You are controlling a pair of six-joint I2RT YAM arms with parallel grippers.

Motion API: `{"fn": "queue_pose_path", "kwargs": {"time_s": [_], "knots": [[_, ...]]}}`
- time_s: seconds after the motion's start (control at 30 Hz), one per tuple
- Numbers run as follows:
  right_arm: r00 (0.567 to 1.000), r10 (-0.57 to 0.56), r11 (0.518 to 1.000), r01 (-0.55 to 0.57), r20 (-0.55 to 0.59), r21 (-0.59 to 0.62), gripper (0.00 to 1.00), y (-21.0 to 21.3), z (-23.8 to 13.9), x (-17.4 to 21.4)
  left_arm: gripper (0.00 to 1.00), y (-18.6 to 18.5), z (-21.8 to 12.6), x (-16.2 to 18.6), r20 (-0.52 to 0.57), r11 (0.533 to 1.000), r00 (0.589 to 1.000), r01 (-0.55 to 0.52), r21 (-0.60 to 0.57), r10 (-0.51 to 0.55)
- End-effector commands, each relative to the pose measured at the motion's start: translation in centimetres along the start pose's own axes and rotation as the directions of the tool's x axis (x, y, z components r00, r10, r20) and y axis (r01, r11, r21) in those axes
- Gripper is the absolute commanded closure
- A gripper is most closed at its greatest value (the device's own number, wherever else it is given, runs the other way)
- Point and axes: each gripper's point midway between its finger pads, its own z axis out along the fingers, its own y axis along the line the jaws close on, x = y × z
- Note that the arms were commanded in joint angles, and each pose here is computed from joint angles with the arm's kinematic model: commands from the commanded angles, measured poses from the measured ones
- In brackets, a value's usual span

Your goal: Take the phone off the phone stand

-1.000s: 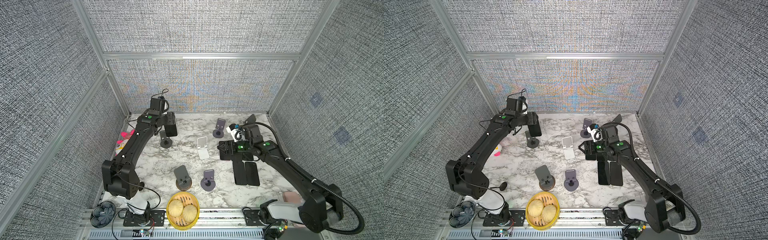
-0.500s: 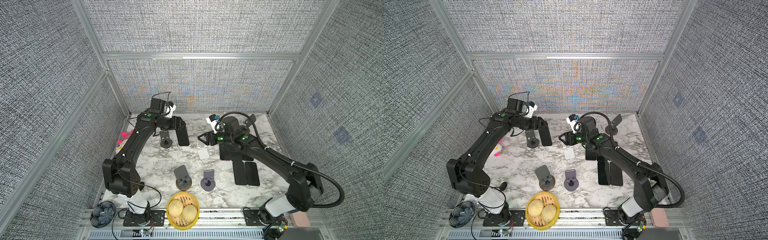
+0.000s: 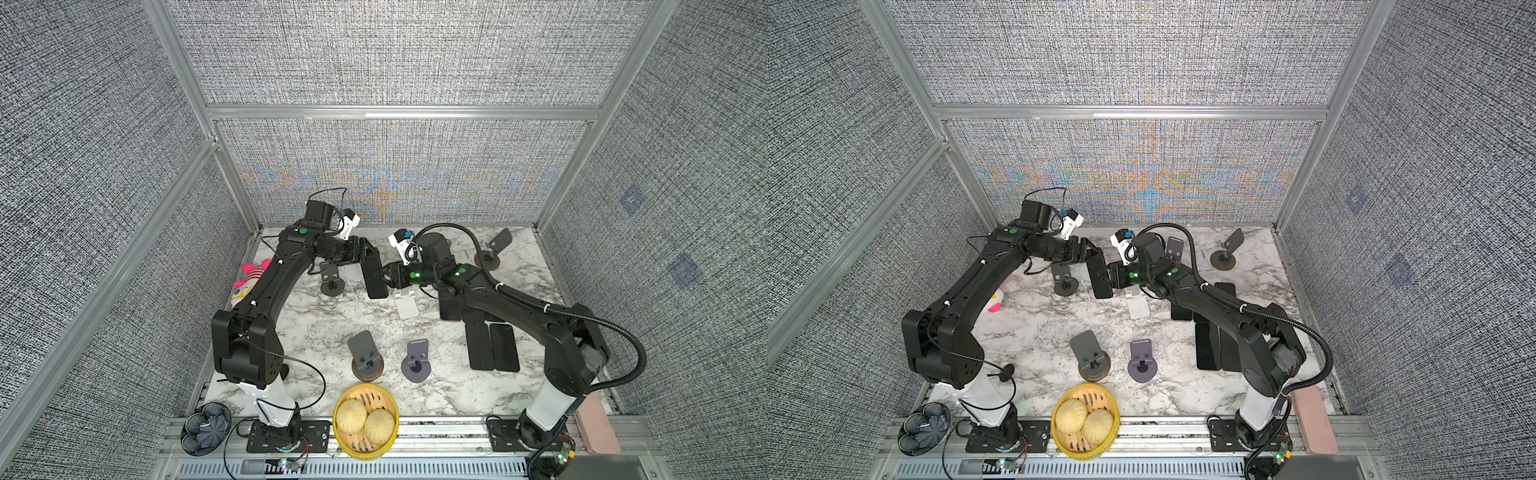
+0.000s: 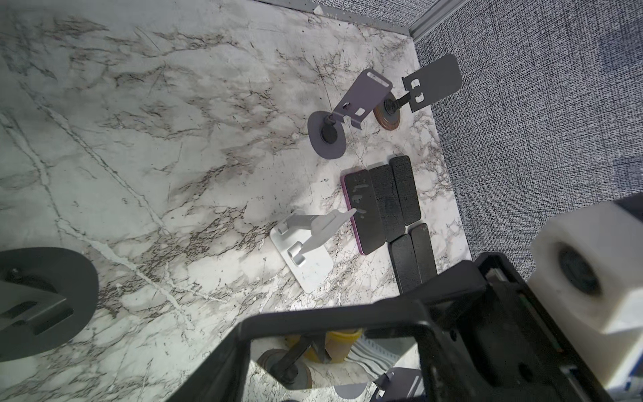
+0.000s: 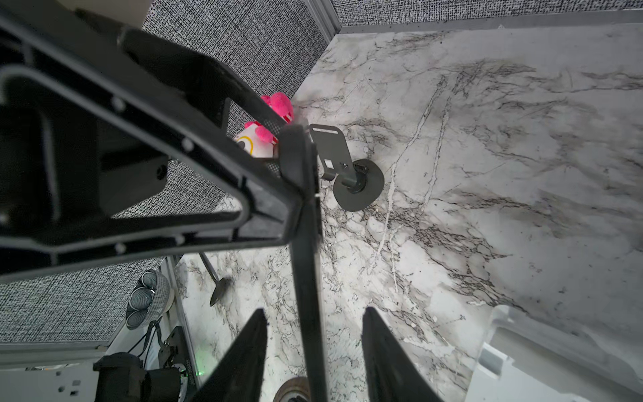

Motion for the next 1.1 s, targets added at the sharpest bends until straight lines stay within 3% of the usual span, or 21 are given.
{"fn": "queue_pose_path", "kwargs": {"time_s": [0.0, 0.13, 0.37, 0.43, 0.5, 0.53, 0.87, 1.07], "knots": [[0.999, -0.003, 1.0, 0.003, 0.035, 0.001, 0.72, 0.2, 0.1, -0.8, 0.49, -0.8, -0.4, -0.3, 0.015, 0.999, 1.0, -0.016, 0.031, 0.015], [0.999, 0.001, 1.0, -0.001, 0.034, 0.002, 0.9, 0.2, 0.1, -0.7, 0.49, -0.6, -0.2, -0.3, 0.01, 0.999, 1.0, -0.01, 0.03, 0.009], [0.999, 0.006, 1.0, -0.006, 0.033, 0.007, 0.98, 0.2, 0.1, -0.7, 0.46, -0.3, -0.1, -0.3, 0.017, 1.0, 1.0, 0.004, 0.031, -0.004], [0.999, 0.008, 1.0, -0.008, 0.038, 0.0, 1.0, 0.4, 0.1, -1.0, 0.32, -0.2, -0.1, -0.4, 0.016, 0.999, 1.0, 0.014, 0.034, -0.014], [0.999, 0.01, 1.0, -0.01, 0.044, -0.006, 1.0, 0.6, 0.0, -1.3, 0.05, -0.4, -0.3, -0.6, 0.025, 0.999, 1.0, 0.01, 0.039, -0.011], [0.999, 0.01, 1.0, -0.01, 0.046, -0.008, 1.0, 0.7, -0.1, -1.4, 0.02, -0.6, -0.6, -0.8, 0.034, 0.999, 0.999, 0.003, 0.041, -0.005], [0.998, 0.042, 0.999, -0.041, 0.054, -0.019, 1.0, 1.0, -2.9, -2.2, 0.02, -0.7, -4.9, -1.4, 0.136, 0.998, 0.99, -0.033, -0.05, 0.04], [0.987, 0.158, 0.985, -0.157, -0.009, 0.065, 1.0, -3.1, -8.8, -0.3, 0.02, 2.0, -6.5, -0.2, 0.209, 0.983, 0.975, -0.042, -0.181, 0.08]]}}
